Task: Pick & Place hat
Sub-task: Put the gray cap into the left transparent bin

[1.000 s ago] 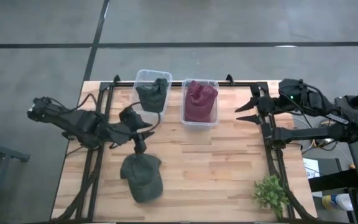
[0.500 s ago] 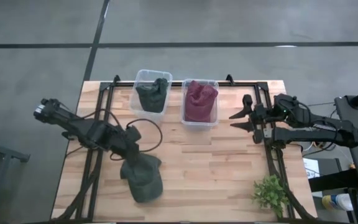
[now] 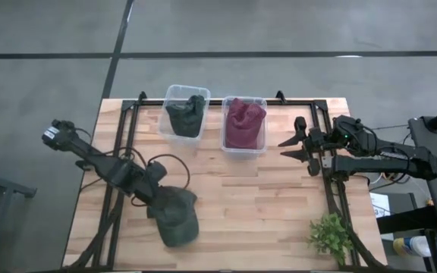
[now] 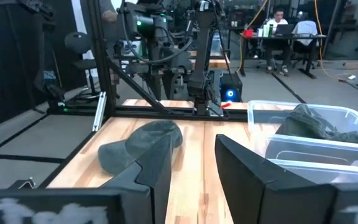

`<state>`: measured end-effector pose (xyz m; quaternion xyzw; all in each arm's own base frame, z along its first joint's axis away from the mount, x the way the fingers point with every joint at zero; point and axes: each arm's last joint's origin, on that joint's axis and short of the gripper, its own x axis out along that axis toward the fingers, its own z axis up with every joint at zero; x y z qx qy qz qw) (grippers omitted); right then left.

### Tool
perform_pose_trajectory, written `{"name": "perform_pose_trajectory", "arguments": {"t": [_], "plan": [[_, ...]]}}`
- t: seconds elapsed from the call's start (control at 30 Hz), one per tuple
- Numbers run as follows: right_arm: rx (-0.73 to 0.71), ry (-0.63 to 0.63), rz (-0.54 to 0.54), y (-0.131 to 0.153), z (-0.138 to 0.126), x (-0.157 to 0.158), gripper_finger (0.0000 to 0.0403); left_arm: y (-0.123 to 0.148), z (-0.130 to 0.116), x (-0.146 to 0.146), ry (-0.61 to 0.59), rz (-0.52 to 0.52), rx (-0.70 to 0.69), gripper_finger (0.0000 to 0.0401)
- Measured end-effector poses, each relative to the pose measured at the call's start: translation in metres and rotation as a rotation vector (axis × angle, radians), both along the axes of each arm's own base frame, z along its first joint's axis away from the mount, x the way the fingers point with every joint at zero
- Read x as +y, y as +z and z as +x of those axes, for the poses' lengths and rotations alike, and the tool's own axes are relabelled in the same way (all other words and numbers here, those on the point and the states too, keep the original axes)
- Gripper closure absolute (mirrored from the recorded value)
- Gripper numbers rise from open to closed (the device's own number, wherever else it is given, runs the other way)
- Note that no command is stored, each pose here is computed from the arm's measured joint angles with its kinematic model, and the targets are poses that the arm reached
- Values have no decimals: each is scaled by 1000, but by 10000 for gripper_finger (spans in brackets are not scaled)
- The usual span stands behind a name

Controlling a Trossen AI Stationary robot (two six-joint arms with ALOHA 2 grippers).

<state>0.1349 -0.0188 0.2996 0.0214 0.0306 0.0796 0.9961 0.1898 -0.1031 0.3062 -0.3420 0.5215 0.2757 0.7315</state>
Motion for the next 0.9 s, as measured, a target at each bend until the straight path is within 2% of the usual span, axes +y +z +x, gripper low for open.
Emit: {"name": "perform_pose_trajectory", "arguments": {"t": [0.23, 0.57, 0.9], "plan": [[1, 3, -4, 0, 0, 0, 283, -17, 0, 0, 79, -10, 20, 252], [1, 2, -5, 0, 0, 0, 272, -22, 0, 0, 80, -6, 15, 252], [-1, 2, -9, 0, 0, 0, 285, -35, -2, 2, 71, 22, 38, 252]]}}
